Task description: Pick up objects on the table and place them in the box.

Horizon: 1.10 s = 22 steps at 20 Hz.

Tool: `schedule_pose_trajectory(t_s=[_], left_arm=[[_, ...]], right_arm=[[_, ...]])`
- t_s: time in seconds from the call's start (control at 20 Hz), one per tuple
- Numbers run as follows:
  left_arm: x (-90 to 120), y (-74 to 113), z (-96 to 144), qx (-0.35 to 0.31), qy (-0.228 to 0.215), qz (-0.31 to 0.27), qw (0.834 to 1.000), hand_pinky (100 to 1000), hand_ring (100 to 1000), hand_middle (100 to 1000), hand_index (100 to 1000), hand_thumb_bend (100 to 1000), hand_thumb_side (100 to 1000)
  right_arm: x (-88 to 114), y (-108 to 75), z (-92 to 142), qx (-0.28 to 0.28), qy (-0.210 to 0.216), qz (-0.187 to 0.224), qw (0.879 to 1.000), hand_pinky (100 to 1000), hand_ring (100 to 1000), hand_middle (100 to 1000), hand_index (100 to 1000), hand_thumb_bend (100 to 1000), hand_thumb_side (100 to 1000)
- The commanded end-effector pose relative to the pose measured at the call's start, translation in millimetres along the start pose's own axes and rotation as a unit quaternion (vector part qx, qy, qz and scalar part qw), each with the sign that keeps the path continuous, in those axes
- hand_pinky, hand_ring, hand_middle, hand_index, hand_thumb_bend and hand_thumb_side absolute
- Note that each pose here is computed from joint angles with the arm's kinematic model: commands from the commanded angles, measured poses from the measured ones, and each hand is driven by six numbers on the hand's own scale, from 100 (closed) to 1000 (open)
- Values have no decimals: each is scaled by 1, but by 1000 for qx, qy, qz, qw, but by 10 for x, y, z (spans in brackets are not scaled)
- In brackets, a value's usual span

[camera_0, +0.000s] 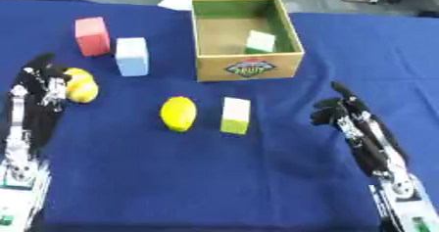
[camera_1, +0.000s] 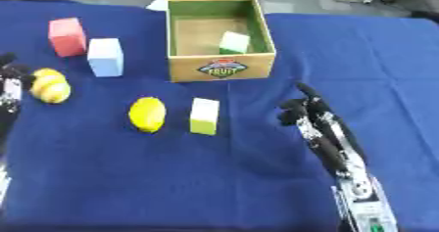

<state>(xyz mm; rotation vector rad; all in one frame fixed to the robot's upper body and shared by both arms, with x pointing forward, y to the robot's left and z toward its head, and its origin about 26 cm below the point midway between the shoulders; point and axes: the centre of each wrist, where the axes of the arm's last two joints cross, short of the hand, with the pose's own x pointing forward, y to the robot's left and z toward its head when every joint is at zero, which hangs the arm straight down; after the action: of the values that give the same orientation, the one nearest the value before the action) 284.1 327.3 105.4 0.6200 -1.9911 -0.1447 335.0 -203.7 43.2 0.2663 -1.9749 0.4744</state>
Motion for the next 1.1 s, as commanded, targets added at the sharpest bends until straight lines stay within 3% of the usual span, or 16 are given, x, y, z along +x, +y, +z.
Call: schedule_pose_trajectory(t_s=[0.05, 0.1, 0.15, 0.2, 0.25, 0.35, 0.45, 0.6, 0.9, 1.0, 1.1], left_arm=[[114, 240, -189, -33, -35, -70, 996, 753, 694, 685, 883, 100, 495], [133, 306, -250, -51, -41, -97, 993, 754, 696, 688, 885, 100, 482], [153, 377, -321, -75, -47, -130, 988, 764, 705, 711, 896, 100, 391], [177, 447, -394, -98, -53, -167, 980, 766, 706, 714, 897, 100, 359], [193, 511, -469, -125, -55, -202, 970, 775, 713, 727, 902, 100, 284], [230, 619, -620, -187, -57, -267, 944, 785, 724, 750, 909, 100, 244], [281, 710, -776, -258, -54, -328, 907, 793, 734, 767, 914, 100, 247], [374, 825, -1032, -355, -32, -411, 839, 804, 748, 798, 928, 100, 258], [383, 938, -1450, -480, 28, -508, 714, 822, 772, 832, 934, 413, 352], [338, 946, -1547, -506, 37, -525, 683, 827, 781, 838, 935, 469, 370], [280, 939, -1616, -522, 43, -534, 664, 830, 788, 841, 936, 507, 378]], right_arm=[[44, -45, -16, 0, -6, 8, 1000, 651, 660, 673, 1000, 100, 640], [41, -50, -11, 0, -5, 9, 1000, 651, 660, 673, 1000, 100, 639], [38, -54, -5, 0, -3, 10, 1000, 651, 660, 673, 1000, 100, 642], [34, -57, 1, 0, -2, 10, 1000, 651, 660, 673, 1000, 100, 643], [30, -59, 6, 1, -1, 11, 1000, 651, 660, 673, 1000, 100, 642], [26, -64, 13, 3, 1, 13, 1000, 651, 660, 673, 1000, 100, 637], [20, -73, 23, 4, 3, 15, 1000, 651, 660, 673, 1000, 100, 636], [7, -80, 40, 6, 7, 17, 1000, 651, 660, 673, 1000, 100, 634], [-15, -83, 62, 13, 13, 21, 1000, 651, 660, 673, 1000, 100, 636], [-22, -86, 70, 14, 14, 22, 1000, 651, 660, 673, 1000, 100, 636], [-25, -86, 73, 15, 15, 22, 1000, 651, 660, 673, 1000, 100, 637]])
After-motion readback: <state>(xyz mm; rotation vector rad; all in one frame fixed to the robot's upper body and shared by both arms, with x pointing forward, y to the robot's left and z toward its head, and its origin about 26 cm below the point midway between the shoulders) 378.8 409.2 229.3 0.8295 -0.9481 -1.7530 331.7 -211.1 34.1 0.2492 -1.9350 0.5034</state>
